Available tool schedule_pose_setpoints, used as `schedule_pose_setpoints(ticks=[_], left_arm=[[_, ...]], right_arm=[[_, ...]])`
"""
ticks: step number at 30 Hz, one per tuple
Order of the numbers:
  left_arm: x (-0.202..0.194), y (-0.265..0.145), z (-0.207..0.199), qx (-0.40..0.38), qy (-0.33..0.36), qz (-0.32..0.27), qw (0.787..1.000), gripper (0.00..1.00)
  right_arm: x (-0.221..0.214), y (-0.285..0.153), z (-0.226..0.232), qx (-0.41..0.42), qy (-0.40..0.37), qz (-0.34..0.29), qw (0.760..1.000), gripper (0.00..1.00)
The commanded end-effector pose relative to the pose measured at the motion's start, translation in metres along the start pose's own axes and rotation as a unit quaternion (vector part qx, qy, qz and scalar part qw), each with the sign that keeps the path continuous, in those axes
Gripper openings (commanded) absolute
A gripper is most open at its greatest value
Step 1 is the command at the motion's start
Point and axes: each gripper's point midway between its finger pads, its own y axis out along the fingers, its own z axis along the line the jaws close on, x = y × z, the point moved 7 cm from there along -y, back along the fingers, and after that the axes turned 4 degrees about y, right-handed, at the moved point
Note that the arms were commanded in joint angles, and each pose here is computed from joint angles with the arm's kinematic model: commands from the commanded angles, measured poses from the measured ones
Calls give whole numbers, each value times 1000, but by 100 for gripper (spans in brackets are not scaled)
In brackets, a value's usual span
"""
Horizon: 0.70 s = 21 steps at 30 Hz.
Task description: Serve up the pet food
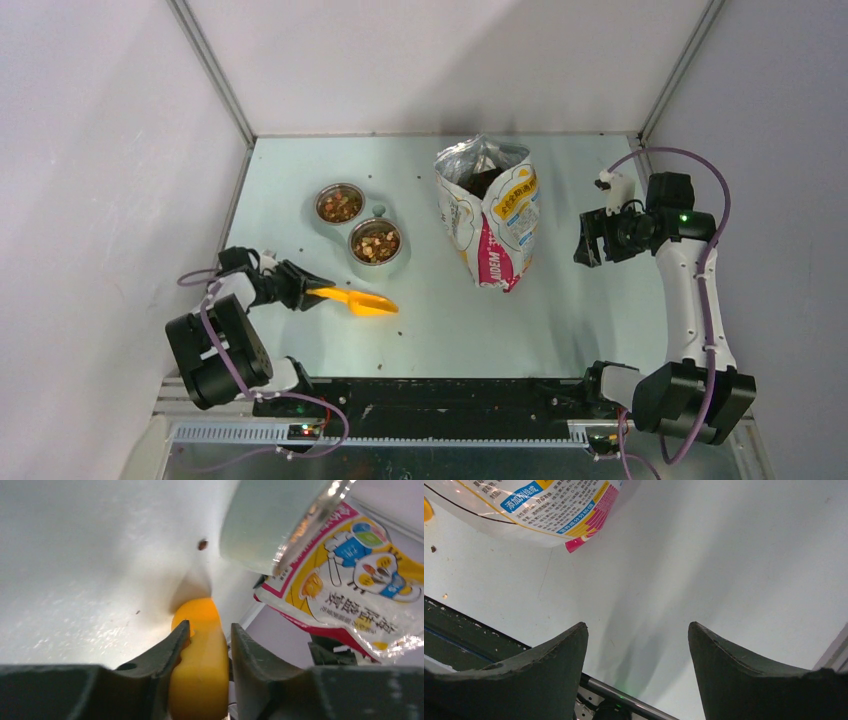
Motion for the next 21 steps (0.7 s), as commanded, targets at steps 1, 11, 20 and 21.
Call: schedule_pose_setpoints(ticks=[1,11,20,21], left_arm=[[0,1,17,57,-22,-15,998,43],[3,-8,19,105,-26,-43,993,65],[-1,-27,24,189,-22,-60,980,67],[-2,-31,24,205,-13,-66,976,65]], right_arm=[[2,-4,2,0,-8,-24,1000,76],[-1,-4,3,1,-4,-27,1000,76],[19,-14,11,19,-17,-54,998,75],[23,-15,16,31,-24,-60,997,75]])
